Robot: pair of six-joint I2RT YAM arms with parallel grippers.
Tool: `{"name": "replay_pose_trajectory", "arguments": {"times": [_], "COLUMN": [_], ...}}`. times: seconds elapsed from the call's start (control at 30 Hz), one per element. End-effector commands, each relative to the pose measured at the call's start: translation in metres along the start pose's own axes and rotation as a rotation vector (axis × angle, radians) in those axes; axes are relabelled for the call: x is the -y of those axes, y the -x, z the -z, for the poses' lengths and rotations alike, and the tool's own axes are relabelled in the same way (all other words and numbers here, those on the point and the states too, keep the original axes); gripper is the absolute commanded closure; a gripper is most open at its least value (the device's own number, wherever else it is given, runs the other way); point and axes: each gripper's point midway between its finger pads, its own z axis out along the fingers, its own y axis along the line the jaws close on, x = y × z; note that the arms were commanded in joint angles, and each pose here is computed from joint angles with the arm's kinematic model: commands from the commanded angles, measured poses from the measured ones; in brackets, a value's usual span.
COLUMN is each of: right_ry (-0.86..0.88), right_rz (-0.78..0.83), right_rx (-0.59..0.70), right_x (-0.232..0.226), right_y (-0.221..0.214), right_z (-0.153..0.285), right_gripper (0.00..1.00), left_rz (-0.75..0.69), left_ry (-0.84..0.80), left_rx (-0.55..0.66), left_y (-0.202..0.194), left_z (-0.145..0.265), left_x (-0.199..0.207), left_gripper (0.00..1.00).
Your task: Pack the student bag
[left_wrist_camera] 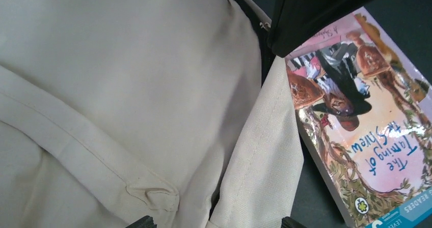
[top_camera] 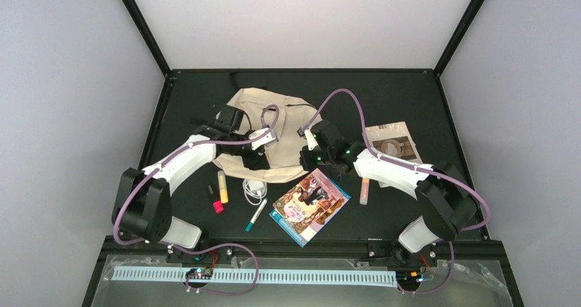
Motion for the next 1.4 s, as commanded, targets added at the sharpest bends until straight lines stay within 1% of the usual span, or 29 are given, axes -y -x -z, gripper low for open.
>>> {"name": "replay_pose_trajectory", "arguments": {"times": [0.0, 0.13, 0.3, 0.4, 0.5, 0.53, 0.63, 0.67, 0.73, 0.8, 0.87, 0.93, 1.03, 1.13, 1.23, 1.37], "right_ry": [0.036, 0.028, 0.017, -0.011, -0.010, 0.000, 0.044, 0.056, 0.067, 0.062, 0.054, 0.055, 0.074, 0.048, 0.031, 0.051], "right_rz": [-0.009, -0.004, 0.001, -0.025, -0.096, -0.122, -0.193, -0.208, -0.233, -0.253, -0.282, -0.315, -0.367, -0.402, -0.430, -0.459], "right_rx": [0.037, 0.064, 0.086, 0.109, 0.144, 0.155, 0.170, 0.171, 0.169, 0.175, 0.199, 0.228, 0.235, 0.261, 0.259, 0.265], "right_x": [-0.006, -0.006, -0.005, 0.003, 0.014, 0.016, 0.017, 0.017, 0.017, 0.021, 0.028, 0.032, 0.034, 0.041, 0.049, 0.052], "right_y": [0.007, 0.012, 0.021, 0.024, 0.028, 0.029, 0.029, 0.029, 0.030, 0.030, 0.033, 0.037, 0.039, 0.035, 0.030, 0.030], "right_z": [0.003, 0.006, 0.008, 0.013, 0.019, 0.021, 0.020, 0.019, 0.013, 0.011, 0.015, 0.022, 0.029, 0.034, 0.032, 0.032], "right_gripper": [0.99, 0.99, 0.99, 0.99, 0.99, 0.99, 0.99, 0.99, 0.99, 0.99, 0.99, 0.99, 0.99, 0.99, 0.99, 0.99], "left_rz": [-0.108, -0.130, -0.124, -0.111, -0.104, -0.098, -0.090, -0.096, -0.120, -0.160, -0.188, -0.194, -0.177, -0.141, -0.119, -0.112], "left_ry": [0.018, 0.004, 0.035, 0.081, 0.114, 0.121, 0.135, 0.130, 0.091, 0.070, 0.059, 0.069, 0.067, 0.020, -0.024, -0.048], "left_rx": [-0.060, -0.090, -0.100, -0.059, -0.007, 0.007, 0.038, 0.037, -0.009, 0.003, -0.023, -0.054, -0.065, -0.029, 0.040, 0.038], "left_y": [-0.007, -0.014, -0.016, -0.001, 0.022, 0.028, 0.040, 0.039, 0.041, 0.043, 0.040, 0.039, 0.040, 0.050, 0.063, 0.061], "left_z": [-0.016, -0.030, -0.039, -0.037, -0.035, -0.036, -0.045, -0.051, -0.061, -0.066, -0.073, -0.077, -0.079, -0.077, -0.078, -0.094], "left_x": [0.001, 0.002, -0.007, -0.018, -0.030, -0.034, -0.042, -0.042, -0.033, -0.025, -0.020, -0.020, -0.019, -0.011, -0.003, 0.005], "left_gripper": [0.35, 0.39, 0.50, 0.58, 0.62, 0.63, 0.58, 0.54, 0.44, 0.42, 0.39, 0.39, 0.41, 0.43, 0.43, 0.44]}}
